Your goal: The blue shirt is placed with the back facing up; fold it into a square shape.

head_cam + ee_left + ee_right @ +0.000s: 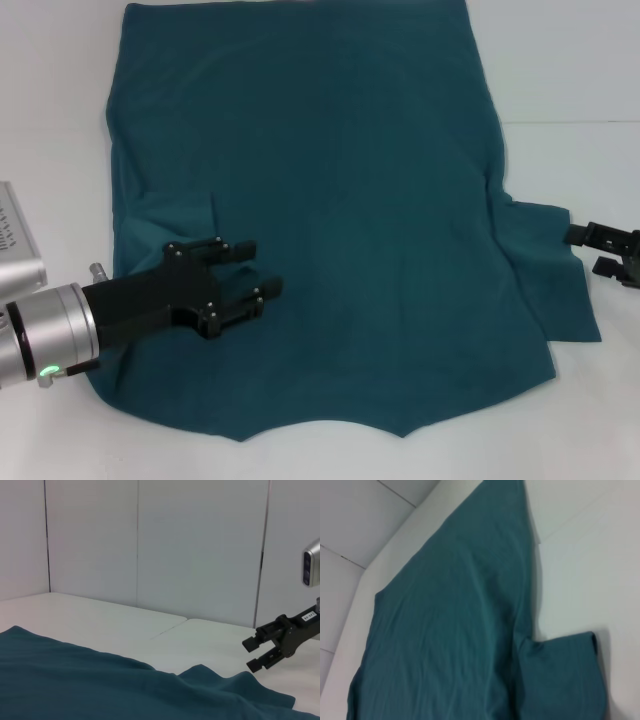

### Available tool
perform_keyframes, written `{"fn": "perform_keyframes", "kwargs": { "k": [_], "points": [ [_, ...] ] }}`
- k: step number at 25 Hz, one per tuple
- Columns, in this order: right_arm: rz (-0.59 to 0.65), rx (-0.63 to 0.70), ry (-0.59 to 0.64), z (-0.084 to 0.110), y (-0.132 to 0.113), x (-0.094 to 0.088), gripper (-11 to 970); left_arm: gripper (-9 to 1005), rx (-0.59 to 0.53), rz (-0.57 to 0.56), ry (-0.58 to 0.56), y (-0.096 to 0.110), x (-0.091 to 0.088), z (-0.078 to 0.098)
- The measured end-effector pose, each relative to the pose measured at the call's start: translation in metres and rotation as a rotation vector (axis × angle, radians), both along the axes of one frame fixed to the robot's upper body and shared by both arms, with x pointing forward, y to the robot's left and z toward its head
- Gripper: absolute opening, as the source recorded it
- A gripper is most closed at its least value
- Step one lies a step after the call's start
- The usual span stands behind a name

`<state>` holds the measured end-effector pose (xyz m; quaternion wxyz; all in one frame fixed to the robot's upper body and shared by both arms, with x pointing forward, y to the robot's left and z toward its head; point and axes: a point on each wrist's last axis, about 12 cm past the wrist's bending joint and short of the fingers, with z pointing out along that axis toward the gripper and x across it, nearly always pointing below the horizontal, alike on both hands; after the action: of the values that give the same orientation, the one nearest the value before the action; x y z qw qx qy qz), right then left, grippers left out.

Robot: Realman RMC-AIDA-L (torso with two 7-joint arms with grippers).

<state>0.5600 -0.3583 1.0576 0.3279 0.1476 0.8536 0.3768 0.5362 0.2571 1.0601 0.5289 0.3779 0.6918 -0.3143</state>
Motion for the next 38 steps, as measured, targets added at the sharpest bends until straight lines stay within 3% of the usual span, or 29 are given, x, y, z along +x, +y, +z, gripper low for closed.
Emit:
{"fn": "perform_keyframes", "kwargs": {
  "k": [11,16,19,31,38],
  "points": [
    [0.0,-0.016,0.028,-0.005,0.005,0.001,899,569,-0.014,0.004,0.018,-0.001,0.003,0.002],
    [0.003,-0.022,0.022,-0.005,0.009,0.004,899,702,-0.016,0.016,0.035,-0.001,0.004,0.001],
    [-0.001,-0.026,0.024,-0.007,0.011,0.005,900,841,-0.018,0.017,0.04,-0.001,0.005,0.002],
    [0.005,-0.007,-0.001,-0.009,0.021,0.006,825,839,-0.013,0.015,0.037,-0.001,0.005,0.002],
    [-0.001,-0.005,-0.003,-0.011,0.024,0.006,523,838,-0.011,0.012,0.036,-0.001,0.006,0.003]
  ]
}}
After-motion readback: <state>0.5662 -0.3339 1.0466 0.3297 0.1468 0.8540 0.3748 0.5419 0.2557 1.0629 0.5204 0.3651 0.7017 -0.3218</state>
